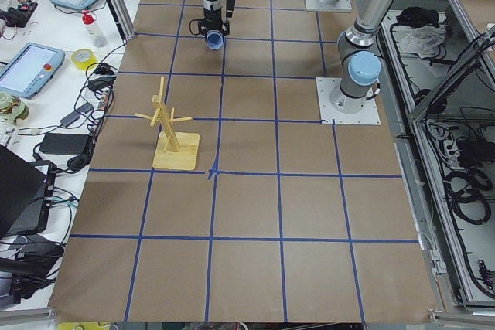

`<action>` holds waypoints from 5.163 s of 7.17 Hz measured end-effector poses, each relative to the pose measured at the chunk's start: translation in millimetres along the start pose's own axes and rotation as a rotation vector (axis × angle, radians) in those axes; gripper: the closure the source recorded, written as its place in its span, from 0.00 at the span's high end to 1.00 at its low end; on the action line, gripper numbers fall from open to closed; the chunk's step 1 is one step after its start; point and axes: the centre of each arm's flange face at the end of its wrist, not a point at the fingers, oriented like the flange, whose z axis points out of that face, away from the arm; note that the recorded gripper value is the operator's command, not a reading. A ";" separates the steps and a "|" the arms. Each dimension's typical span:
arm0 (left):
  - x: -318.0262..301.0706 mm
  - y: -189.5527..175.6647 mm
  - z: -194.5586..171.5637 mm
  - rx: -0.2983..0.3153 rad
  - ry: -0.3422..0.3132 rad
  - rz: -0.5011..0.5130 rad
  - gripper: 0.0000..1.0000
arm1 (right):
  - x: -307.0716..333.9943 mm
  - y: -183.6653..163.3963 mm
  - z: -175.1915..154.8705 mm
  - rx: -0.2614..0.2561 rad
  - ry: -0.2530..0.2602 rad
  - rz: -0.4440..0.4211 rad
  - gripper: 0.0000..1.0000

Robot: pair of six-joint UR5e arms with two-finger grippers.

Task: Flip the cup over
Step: 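Lift the cup with the right gripper and carry it toward the left gripper, then lay the cup on its side on the table and release it with the right gripper, then reach the left gripper toward the lying cup's mouth while the right gripper withdraws, then close the left gripper on the rim of the lying cup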

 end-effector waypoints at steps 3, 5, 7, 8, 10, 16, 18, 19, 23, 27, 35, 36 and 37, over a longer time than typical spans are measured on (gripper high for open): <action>0.2 0.2 0.4 -0.002 0.002 0.000 1.00 | -5.3 -4.0 2.1 -0.008 -0.009 -0.001 1.00; 0.2 0.1 0.6 -0.002 0.002 0.000 1.00 | -4.4 -2.7 -9.2 -0.001 0.000 0.002 1.00; 0.4 0.4 0.6 -0.004 0.004 0.000 1.00 | -3.5 14.2 -62.3 0.004 0.013 0.031 1.00; 0.8 1.6 2.0 -0.014 0.008 -0.001 1.00 | -1.4 38.6 -101.5 0.003 0.010 0.073 1.00; 1.6 8.6 9.3 -0.047 0.038 -0.003 1.00 | -0.2 107.9 -185.0 -0.001 0.013 0.193 1.00; -6.4 -29.9 139.8 -0.100 0.485 -0.080 1.00 | -45.2 218.5 -324.7 0.001 0.078 0.773 1.00; 1.0 -43.0 201.4 -0.081 0.622 -0.084 1.00 | -54.7 217.6 -333.5 0.018 0.091 1.064 1.00; 2.9 -50.0 227.8 -0.081 0.662 -0.086 1.00 | -60.4 217.1 -339.4 0.025 0.100 1.170 1.00; 12.0 -63.4 301.5 -0.083 0.815 -0.098 1.00 | -89.9 227.8 -341.5 -0.096 0.125 1.418 1.00; 15.9 -57.2 350.4 -0.074 0.858 -0.100 1.00 | -95.4 227.7 -337.6 -0.106 0.110 1.456 1.00; 36.7 -55.2 357.4 -0.115 1.026 -0.160 0.23 | -97.3 228.8 -335.7 -0.115 0.101 1.457 1.00; 36.6 -56.3 354.2 -0.113 1.026 -0.163 0.14 | -97.3 228.8 -335.7 -0.115 0.101 1.457 1.00; 36.1 -58.1 348.5 -0.110 1.024 -0.172 0.06 | -97.4 228.8 -335.6 -0.115 0.101 1.457 1.00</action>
